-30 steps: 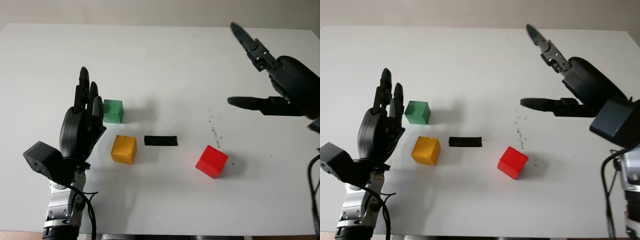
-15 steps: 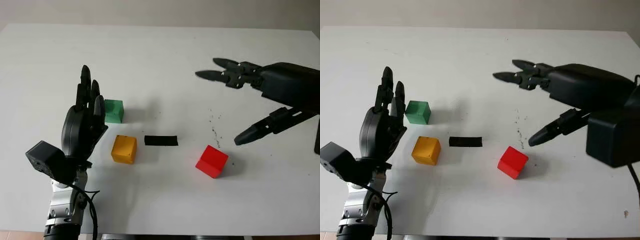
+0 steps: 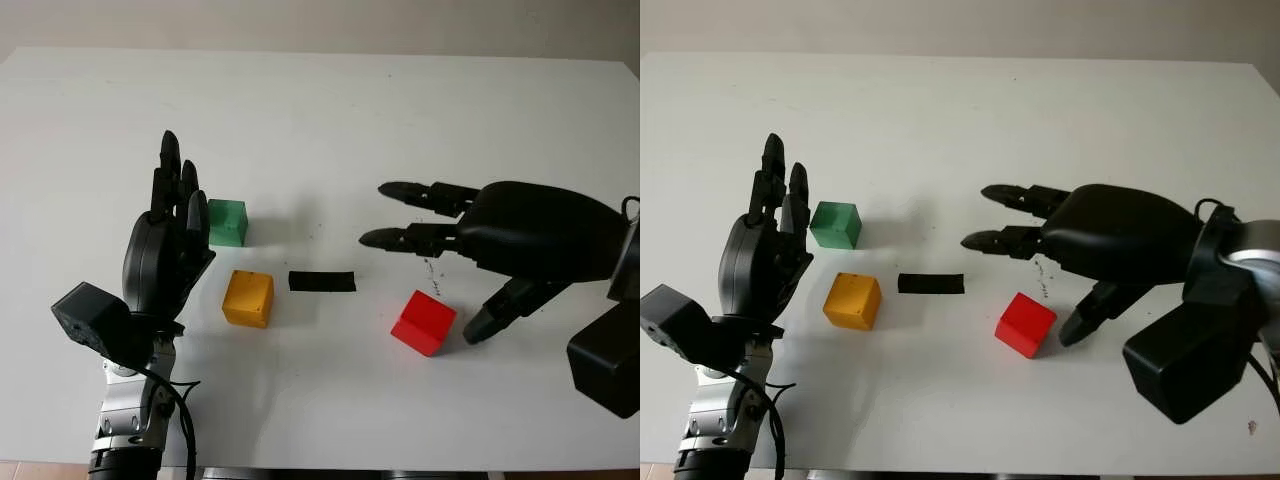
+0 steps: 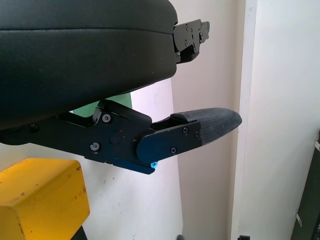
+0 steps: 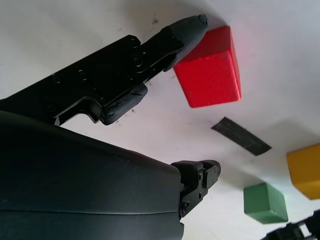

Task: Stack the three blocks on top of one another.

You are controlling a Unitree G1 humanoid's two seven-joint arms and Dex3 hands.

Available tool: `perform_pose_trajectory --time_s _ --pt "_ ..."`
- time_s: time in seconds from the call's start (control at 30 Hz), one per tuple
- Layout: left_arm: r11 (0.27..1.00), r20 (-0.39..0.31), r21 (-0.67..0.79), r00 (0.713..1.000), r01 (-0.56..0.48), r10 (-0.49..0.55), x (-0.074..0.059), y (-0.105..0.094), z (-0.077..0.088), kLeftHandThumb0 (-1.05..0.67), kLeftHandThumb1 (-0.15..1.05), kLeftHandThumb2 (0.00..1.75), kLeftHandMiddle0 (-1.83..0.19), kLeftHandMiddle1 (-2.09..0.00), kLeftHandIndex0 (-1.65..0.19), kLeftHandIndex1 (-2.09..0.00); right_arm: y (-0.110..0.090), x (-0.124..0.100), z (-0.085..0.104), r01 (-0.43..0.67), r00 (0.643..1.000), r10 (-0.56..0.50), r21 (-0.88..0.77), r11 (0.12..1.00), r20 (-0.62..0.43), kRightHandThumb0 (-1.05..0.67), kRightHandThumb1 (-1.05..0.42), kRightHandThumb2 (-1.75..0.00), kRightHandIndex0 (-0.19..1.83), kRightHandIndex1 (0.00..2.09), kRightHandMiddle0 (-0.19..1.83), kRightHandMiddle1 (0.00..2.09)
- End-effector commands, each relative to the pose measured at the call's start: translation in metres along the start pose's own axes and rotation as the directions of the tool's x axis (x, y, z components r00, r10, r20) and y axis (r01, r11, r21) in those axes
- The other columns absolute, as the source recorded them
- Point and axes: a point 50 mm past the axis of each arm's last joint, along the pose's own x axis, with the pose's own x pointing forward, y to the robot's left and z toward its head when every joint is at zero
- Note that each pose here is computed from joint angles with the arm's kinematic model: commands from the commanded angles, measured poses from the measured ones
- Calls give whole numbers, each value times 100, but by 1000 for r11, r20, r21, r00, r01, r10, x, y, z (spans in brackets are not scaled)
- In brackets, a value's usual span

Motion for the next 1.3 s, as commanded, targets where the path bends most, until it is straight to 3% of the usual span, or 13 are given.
perform_pose_trajectory --time_s 0.0,0.2,0.43,0.97,1.1,1.27 --pt "1000 7 2 1000 1 -1 -1 -1 2 -66 105 64 19 0 19 0 4 1 2 -18 1000 19 -8 1000 12 -63 -72 -4 -4 6 32 9" --pt "1000 6 12 1000 8 -8 -1 -1 3 -65 105 65 19 0 19 0 15 2 3 -29 999 29 -21 999 24 -63 -70 -5 -2 7 38 10" --pt "1000 6 -1 1000 0 0 -4 -1 3 -65 105 63 19 0 19 0 29 6 2 15 999 -16 30 999 32 -47 -71 -6 3 8 49 11" --pt "1000 -5 4 1000 -2 2 -6 0 3 -65 105 64 19 0 19 0 38 11 1 175 978 -179 41 984 104 -31 -84 -6 25 12 98 39" --pt "1000 -4 7 1000 -4 4 -5 0 3 -65 105 63 19 0 19 0 36 11 0 187 975 -190 36 982 113 -30 -85 -6 31 8 84 75" --pt "1000 -5 -1 1000 -5 5 -5 -1 3 -65 105 63 19 0 19 0 25 11 -5 174 981 -172 -12 985 86 -32 -86 -6 32 7 78 79"
